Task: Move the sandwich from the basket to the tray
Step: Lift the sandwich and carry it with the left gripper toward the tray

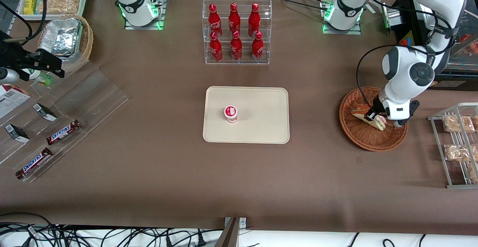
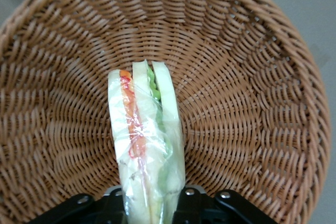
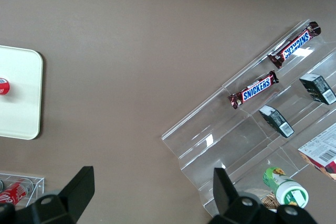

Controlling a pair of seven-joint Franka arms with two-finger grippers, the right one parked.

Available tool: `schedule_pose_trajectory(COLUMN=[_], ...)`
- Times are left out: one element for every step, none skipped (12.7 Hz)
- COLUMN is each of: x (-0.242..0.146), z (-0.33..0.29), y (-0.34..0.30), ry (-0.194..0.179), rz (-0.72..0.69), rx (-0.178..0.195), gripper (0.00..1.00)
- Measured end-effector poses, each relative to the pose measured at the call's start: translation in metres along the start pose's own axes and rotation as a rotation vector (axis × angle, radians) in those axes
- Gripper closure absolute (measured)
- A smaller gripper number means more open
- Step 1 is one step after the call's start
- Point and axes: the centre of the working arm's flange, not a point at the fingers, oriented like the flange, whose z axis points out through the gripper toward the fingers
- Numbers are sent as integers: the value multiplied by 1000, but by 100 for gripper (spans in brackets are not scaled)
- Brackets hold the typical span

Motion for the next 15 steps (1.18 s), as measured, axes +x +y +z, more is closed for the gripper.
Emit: schedule_pose_trajectory(x=[2,5,9,12,14,15,13,8,0,-9,-17,-24,-31,-38,-46], z=[-12,-28,-52,-75,-100,-122,-141,-156,-167,-175,-184,-194,-205,-216,-227], y=[2,4,9,16,26,38,51,63,75,85,95,103,111,118,127], ry=[-5,-12,-21,-28,-32,-30,-24,-19,-19,-22,-27,-36,-49,-61,-67], rz=[18,39,66,94,127,159,192,229,263,301,335,361,388,415,458], rx=[9,19,32,43,48,46,38,29,25,23,18,7,-7,-21,-35], gripper=[81,82,84,84,84,84,84,84,84,84,84,84,84,84,84])
